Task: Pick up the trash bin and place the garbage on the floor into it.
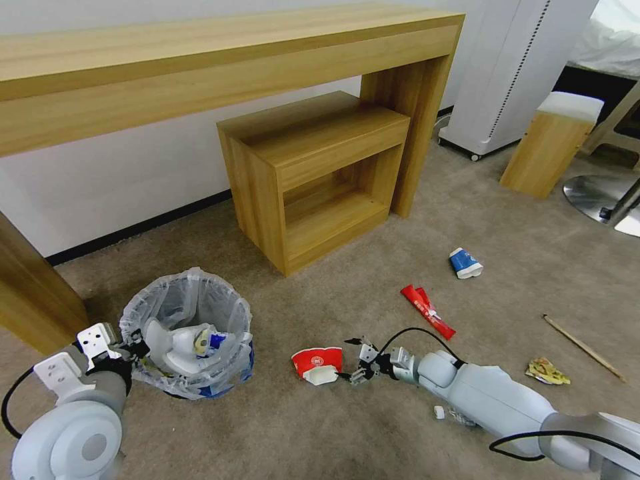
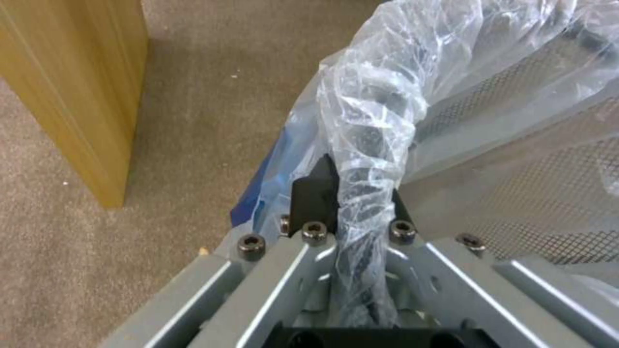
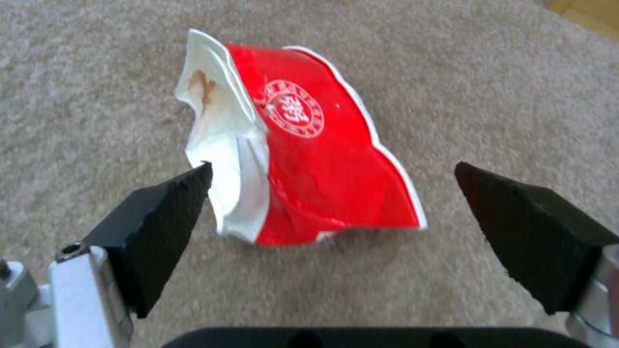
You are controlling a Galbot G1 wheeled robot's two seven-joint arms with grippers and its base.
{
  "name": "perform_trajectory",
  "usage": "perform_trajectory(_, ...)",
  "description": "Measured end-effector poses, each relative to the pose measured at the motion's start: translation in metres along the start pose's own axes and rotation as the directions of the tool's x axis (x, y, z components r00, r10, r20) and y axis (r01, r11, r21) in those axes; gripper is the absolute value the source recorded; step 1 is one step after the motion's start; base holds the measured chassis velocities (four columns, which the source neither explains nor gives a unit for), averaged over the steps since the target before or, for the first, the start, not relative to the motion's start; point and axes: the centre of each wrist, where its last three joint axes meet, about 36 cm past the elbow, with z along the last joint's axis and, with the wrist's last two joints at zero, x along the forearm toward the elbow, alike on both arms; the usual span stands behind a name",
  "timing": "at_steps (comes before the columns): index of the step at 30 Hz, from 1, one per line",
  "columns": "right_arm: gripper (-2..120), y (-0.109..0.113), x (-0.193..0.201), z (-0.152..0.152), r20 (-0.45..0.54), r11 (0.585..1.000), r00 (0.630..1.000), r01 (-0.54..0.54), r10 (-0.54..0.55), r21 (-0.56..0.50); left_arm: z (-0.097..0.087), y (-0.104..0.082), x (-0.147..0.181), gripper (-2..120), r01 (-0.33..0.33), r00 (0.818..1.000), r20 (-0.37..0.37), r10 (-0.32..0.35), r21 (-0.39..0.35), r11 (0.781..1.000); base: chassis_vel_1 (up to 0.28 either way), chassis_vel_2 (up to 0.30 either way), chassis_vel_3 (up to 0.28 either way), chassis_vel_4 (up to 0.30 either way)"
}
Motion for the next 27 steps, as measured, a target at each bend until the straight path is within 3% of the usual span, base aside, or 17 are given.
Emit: perform_trajectory(27,90,0.015,-0.045,-0.006,0.019,0.999,0.999,0.034,-0.034,-0.003,-0.002,0.000,0.010,0,-0.008,1.000,0.011,0.008,-0.003,1.000,0.000,0.000,0.000,0.000)
